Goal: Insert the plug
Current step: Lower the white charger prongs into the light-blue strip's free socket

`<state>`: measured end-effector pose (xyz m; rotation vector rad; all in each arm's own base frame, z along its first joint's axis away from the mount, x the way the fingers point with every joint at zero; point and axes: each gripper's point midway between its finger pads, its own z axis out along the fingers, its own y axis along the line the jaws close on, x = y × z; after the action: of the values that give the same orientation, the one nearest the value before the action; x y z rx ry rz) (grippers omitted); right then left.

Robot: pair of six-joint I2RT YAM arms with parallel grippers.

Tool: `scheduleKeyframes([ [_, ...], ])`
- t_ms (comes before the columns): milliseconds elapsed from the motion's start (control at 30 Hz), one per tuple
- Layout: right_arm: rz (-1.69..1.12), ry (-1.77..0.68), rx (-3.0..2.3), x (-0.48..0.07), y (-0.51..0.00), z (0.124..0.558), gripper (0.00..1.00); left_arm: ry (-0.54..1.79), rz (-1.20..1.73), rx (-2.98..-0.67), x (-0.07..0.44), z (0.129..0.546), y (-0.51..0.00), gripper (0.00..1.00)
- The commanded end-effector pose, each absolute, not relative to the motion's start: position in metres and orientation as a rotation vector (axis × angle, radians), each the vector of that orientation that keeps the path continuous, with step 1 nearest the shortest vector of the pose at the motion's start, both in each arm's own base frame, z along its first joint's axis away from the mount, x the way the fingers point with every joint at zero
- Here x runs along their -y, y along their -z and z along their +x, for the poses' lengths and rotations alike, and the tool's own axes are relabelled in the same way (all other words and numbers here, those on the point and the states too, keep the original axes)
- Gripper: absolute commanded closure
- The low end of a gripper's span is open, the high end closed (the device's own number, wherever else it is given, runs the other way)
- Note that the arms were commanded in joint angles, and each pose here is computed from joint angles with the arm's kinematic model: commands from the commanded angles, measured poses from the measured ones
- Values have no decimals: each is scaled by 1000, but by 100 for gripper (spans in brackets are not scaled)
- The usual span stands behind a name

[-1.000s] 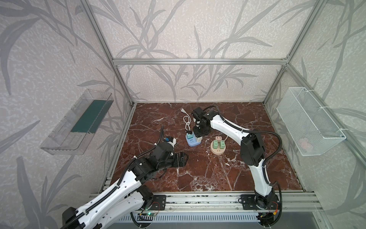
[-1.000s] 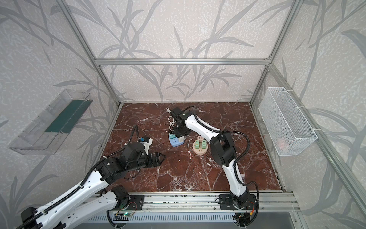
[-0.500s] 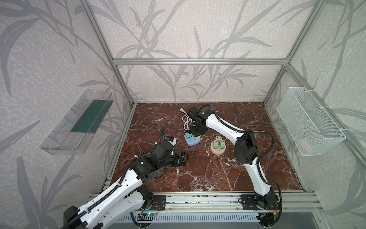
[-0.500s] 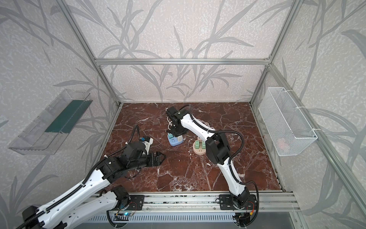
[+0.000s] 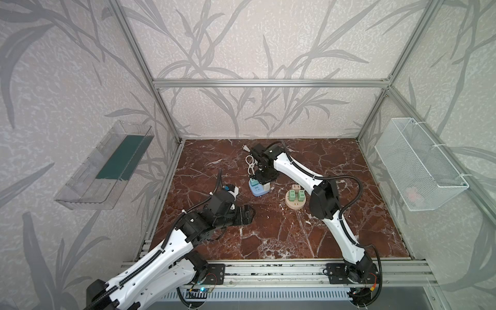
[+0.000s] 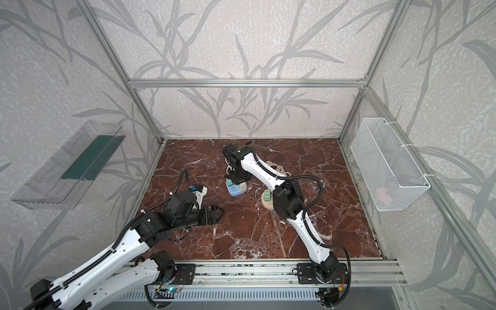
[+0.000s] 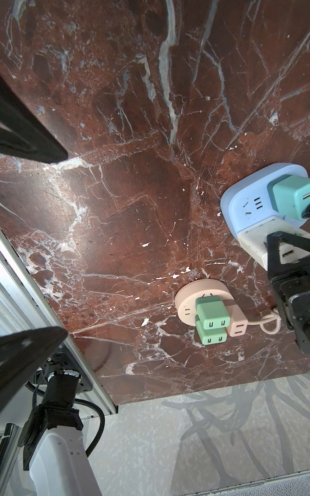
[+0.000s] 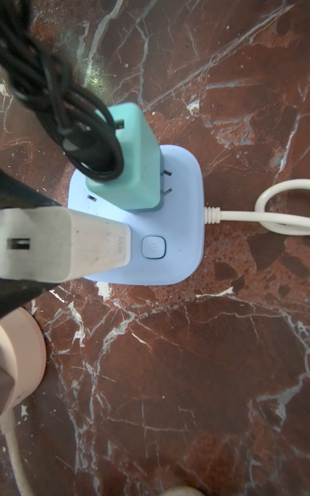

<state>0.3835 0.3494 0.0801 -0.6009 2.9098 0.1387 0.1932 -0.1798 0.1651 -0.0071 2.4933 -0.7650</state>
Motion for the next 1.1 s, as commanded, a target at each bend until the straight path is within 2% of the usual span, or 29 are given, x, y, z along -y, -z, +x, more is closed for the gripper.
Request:
scheduleKeyframes([
  [0, -667, 0, -3117, -333, -2, 354, 100, 760, -9, -2486, 178, 194, -163, 8],
  [267, -595, 31, -3137, -328, -3, 351, 100, 755, -22, -2483, 175, 194, -162, 8],
  [767, -467, -120, -3040, -330, -92, 317, 100, 745, -35, -2470, 172, 195, -163, 8],
  [967, -323, -75, -3075, -315, -88, 293, 100, 746, -39, -2466, 171, 194, -163, 8],
  [1067, -231, -129, -3067, -314, -83, 281, 100, 752, -38, -2461, 172, 195, -163, 8],
])
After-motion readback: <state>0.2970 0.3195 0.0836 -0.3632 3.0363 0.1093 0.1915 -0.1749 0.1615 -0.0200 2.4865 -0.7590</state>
